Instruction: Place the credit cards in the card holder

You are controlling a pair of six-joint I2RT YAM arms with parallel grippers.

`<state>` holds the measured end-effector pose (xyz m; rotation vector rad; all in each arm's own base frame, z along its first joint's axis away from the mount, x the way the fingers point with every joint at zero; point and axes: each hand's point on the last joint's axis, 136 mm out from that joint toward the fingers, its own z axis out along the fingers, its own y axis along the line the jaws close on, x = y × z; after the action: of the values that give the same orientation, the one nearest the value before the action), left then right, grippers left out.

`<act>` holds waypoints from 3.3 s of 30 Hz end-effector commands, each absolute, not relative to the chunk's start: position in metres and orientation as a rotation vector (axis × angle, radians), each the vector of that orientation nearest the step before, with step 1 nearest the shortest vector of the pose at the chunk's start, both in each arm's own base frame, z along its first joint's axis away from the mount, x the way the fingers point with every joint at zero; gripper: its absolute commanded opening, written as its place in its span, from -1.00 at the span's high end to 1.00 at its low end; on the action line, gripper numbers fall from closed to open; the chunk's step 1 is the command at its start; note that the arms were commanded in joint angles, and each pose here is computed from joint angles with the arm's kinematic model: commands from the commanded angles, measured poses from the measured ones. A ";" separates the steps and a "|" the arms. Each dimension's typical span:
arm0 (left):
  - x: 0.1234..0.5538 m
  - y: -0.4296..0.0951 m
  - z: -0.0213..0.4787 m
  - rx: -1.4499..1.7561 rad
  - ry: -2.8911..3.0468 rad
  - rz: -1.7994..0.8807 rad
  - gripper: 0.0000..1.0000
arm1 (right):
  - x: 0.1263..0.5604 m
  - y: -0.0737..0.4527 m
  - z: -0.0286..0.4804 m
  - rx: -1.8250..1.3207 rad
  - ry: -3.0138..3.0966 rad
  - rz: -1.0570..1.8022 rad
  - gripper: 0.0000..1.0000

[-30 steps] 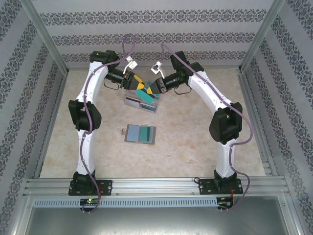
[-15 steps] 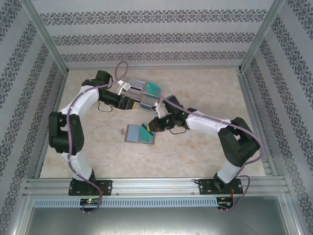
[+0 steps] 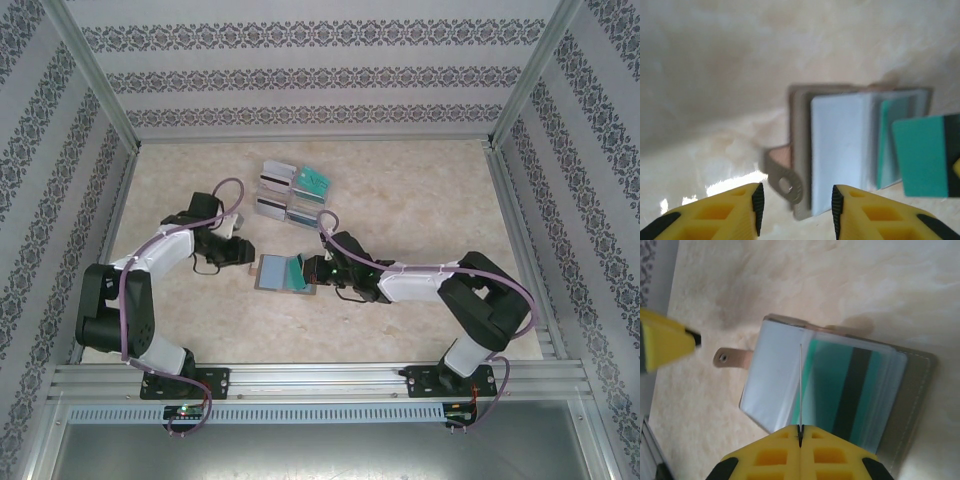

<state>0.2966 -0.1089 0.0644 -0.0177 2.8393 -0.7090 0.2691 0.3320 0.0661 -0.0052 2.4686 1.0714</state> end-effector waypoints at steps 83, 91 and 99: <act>0.270 -0.175 0.010 0.051 2.940 -0.814 0.76 | 0.275 0.373 0.059 -0.382 2.783 0.938 0.37; 0.271 -0.174 0.008 0.044 2.943 -0.812 0.78 | 0.291 0.355 0.077 -0.373 2.750 0.910 0.29; 0.272 -0.175 0.008 0.048 2.946 -0.818 0.79 | 0.291 0.354 0.074 -0.403 2.780 0.887 0.27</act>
<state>0.2749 -0.1670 0.0167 -0.0123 2.9321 -0.8166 0.2889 0.3557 0.0640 -0.3704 2.7979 0.9042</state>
